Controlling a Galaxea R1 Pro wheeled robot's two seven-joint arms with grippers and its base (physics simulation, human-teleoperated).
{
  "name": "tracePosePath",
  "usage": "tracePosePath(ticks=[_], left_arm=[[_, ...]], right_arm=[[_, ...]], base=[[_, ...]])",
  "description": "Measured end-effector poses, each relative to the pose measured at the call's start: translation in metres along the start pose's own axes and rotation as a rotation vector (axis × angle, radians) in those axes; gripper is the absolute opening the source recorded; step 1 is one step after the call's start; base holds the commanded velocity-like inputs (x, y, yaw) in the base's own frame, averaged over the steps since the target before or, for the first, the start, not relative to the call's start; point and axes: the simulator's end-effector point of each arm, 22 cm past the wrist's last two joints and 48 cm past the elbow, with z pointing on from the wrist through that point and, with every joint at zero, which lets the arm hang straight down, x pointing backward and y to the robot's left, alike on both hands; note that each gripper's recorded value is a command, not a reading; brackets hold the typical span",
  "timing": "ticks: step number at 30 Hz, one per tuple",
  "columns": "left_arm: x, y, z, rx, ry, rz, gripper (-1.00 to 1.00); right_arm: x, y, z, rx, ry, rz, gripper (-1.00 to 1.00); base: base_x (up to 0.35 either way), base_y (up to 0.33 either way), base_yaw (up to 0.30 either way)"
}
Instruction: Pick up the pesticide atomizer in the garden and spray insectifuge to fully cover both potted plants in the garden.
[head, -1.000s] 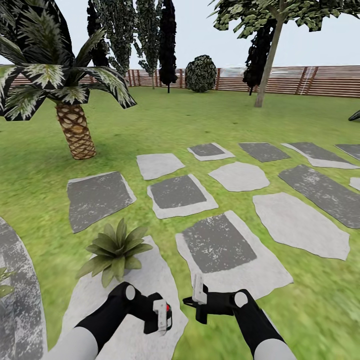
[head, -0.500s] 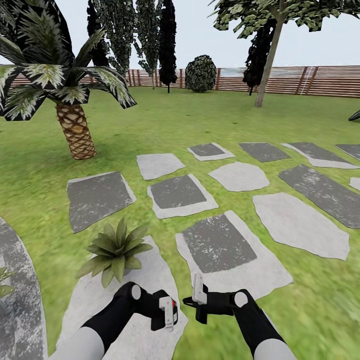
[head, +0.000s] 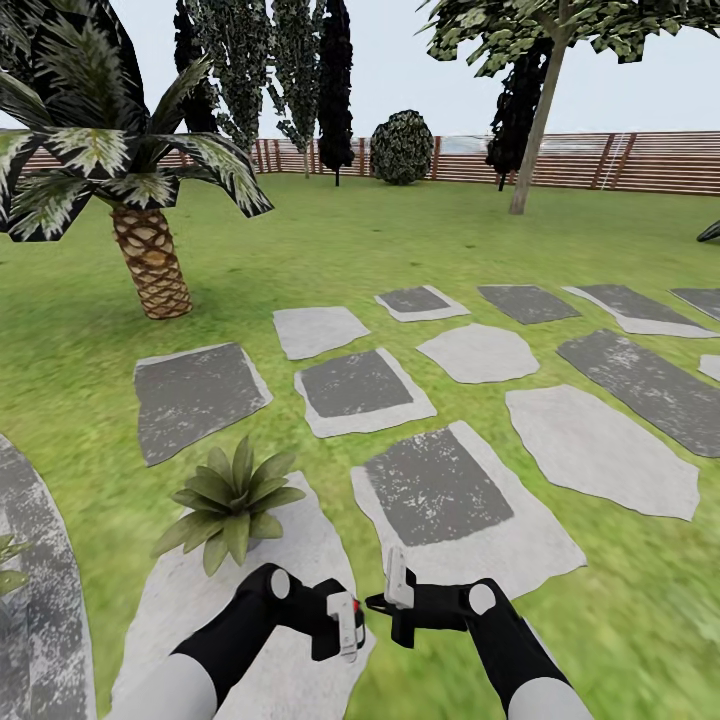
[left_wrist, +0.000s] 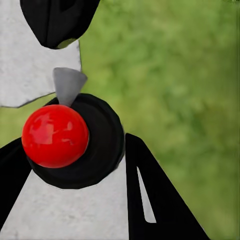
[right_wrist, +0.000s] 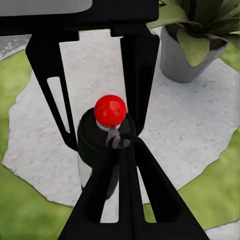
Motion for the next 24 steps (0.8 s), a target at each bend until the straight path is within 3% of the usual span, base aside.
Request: tracePosePath(ticks=[24], left_arm=[[-0.0098,-0.0013,0.0027,0.001,-0.016,0.003,-1.00]], right_arm=[[-0.0004,0.0001,0.0003,0.000,-0.001,0.000,-1.00]], base=[[0.000,0.000,0.000]])
